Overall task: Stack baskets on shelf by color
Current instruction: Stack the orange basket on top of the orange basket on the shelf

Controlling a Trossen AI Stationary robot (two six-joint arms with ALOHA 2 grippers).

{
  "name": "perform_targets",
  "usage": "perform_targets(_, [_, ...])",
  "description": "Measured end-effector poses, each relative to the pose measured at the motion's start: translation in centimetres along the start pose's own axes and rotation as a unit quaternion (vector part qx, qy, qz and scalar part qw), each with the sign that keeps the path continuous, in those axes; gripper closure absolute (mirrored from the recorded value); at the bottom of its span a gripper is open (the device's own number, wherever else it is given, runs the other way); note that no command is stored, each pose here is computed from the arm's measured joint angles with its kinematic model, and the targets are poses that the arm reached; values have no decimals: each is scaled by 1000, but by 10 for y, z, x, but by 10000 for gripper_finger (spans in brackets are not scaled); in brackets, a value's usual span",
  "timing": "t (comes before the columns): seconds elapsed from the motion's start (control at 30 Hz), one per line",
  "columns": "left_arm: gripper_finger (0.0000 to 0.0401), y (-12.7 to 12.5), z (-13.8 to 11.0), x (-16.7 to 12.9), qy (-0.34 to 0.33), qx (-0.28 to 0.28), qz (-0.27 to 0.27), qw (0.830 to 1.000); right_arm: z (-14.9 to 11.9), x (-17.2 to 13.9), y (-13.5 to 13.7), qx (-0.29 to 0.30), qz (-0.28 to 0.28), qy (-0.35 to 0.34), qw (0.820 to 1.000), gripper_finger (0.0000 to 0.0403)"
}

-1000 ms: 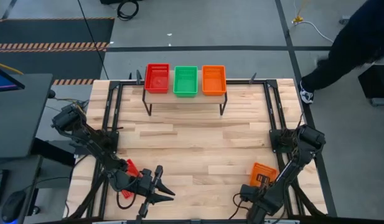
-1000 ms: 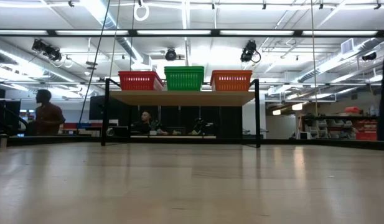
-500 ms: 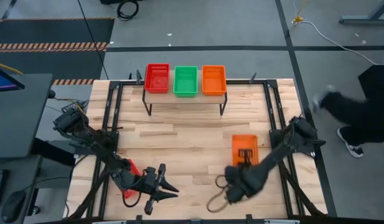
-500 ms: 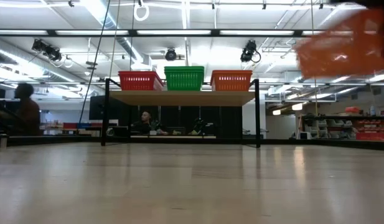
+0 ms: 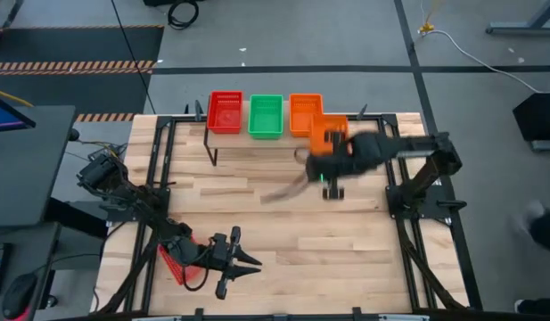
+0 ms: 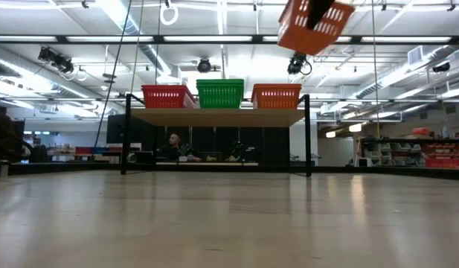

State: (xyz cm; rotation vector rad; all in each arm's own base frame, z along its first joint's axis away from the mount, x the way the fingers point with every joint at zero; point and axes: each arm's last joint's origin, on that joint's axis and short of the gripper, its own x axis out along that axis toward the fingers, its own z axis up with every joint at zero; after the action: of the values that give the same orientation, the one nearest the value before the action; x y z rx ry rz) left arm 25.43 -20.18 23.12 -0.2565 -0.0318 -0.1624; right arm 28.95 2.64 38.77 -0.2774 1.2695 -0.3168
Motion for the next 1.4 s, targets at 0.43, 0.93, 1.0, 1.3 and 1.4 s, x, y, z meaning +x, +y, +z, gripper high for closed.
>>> perform_targets(0.43, [341,43,30,-3,50,-8,96,994,23,51,-93,25,4,-54,998,393])
perform_targets(0.93, [340,83,59,-21,105,47,170,979,20,93,-147,64,31,-51,996,393])
perform_targets(1.0, [338,85,58,-21,109,52,170,978,18,98,-149,65,39,-40,996,393])
perform_targets(1.3, [338,93,59,-19,118,46,164,978,21,108,-150,74,48,-34,995,370])
perform_targets(1.4, [339,92,59,-19,119,44,161,979,22,108,-150,75,47,-36,995,353])
